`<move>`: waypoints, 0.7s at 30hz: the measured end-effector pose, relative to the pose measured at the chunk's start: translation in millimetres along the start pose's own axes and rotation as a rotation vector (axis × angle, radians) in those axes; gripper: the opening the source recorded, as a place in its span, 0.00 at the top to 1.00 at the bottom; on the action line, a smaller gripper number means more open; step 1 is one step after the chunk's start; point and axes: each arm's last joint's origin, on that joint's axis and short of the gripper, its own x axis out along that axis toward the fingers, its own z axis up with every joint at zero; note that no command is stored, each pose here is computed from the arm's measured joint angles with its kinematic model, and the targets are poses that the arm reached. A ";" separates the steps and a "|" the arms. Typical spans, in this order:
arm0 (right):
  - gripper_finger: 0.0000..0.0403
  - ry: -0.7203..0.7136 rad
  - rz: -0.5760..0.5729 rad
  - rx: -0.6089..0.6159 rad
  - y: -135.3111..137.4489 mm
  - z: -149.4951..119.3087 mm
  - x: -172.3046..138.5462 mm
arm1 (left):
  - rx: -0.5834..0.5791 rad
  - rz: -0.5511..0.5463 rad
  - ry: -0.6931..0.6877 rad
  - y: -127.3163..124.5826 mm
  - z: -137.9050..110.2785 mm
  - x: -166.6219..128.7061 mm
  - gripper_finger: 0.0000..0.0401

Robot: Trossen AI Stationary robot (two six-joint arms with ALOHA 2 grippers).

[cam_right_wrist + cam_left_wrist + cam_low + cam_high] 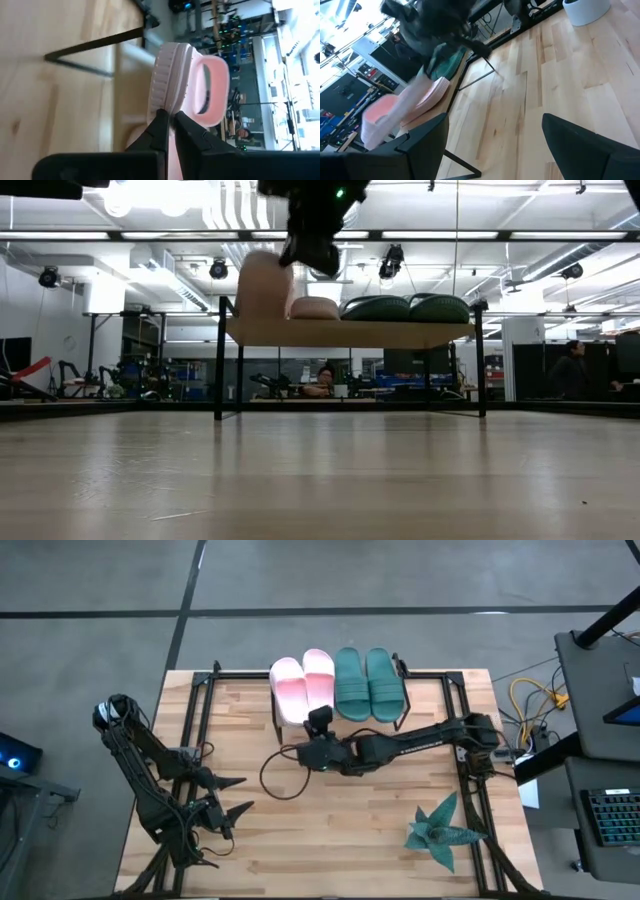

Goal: Pick and place slides into the shelf
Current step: Adjust the left pink slipper on the shelf

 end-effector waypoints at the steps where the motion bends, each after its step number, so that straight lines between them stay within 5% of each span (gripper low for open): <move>1: 0.97 0.014 0.012 -0.024 4.2 1.9 3.4 | -0.002 0.000 -0.001 -0.1 0.1 0.0 0.24; 10: 0.97 0.218 0.005 -0.155 17.4 27.4 28.0 | -0.007 -0.008 0.006 -0.6 0.2 0.0 0.24; 21: 0.98 0.287 -0.053 -0.161 -5.6 48.1 22.3 | -0.008 -0.021 0.017 -1.0 -0.1 0.0 0.24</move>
